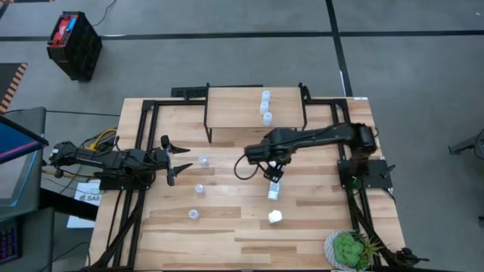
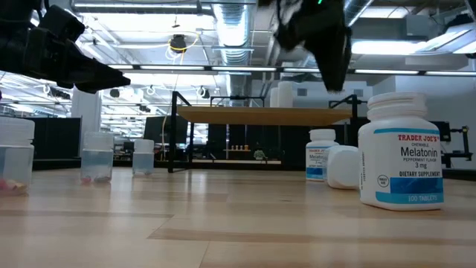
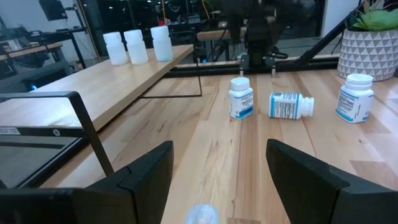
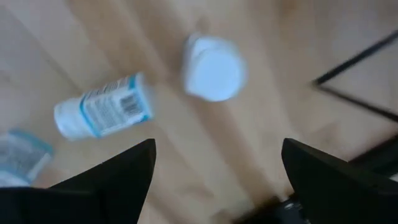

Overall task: Pick and place medicine bottles onto shelf by color
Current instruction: Put the large white pill bottle on the shelf

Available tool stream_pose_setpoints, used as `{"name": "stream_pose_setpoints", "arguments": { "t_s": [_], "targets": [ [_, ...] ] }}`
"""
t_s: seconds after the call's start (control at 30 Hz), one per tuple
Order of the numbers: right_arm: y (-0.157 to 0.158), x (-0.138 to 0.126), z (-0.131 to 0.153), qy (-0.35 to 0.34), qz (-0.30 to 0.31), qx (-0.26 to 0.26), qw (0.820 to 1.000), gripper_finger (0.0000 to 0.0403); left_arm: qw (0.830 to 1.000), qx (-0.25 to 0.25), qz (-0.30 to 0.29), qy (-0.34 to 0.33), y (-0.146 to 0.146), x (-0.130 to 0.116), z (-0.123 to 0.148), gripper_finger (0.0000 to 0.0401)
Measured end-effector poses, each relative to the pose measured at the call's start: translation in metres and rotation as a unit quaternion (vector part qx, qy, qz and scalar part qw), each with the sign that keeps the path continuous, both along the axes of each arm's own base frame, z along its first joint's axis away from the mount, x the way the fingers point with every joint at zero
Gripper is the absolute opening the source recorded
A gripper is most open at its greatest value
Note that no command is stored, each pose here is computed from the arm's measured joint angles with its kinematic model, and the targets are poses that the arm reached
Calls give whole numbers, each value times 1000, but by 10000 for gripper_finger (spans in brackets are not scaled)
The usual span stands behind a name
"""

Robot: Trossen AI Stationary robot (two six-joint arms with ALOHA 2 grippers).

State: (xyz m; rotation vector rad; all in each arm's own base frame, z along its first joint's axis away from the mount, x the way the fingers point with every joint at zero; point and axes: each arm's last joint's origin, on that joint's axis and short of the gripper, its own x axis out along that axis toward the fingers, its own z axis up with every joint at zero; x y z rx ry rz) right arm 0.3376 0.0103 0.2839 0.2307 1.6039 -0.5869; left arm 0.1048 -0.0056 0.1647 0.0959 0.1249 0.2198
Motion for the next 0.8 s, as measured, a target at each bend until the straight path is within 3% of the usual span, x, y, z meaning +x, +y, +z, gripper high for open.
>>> {"name": "stream_pose_setpoints", "arguments": {
  "t_s": [0.13,0.33,0.5,0.6,0.67,0.8],
  "targets": [
    [13,-19,29,-65,-13,-85,994,370,1000,0,0,-1,0,0,0,245],
    [37,-58,48,-137,-50,-144,979,369,1000,0,0,-1,0,0,0,245],
    [40,-96,33,-121,-54,-149,980,369,1000,-4,0,-2,0,0,0,245],
    [34,-110,21,-140,-107,-145,974,368,1000,-4,0,-2,0,0,0,245],
    [31,-112,13,-164,-118,-130,971,368,1000,-4,0,-2,0,0,0,245],
    [29,-96,3,-239,-79,-95,963,370,1000,-1,0,-2,0,0,0,245]
  ]
}}
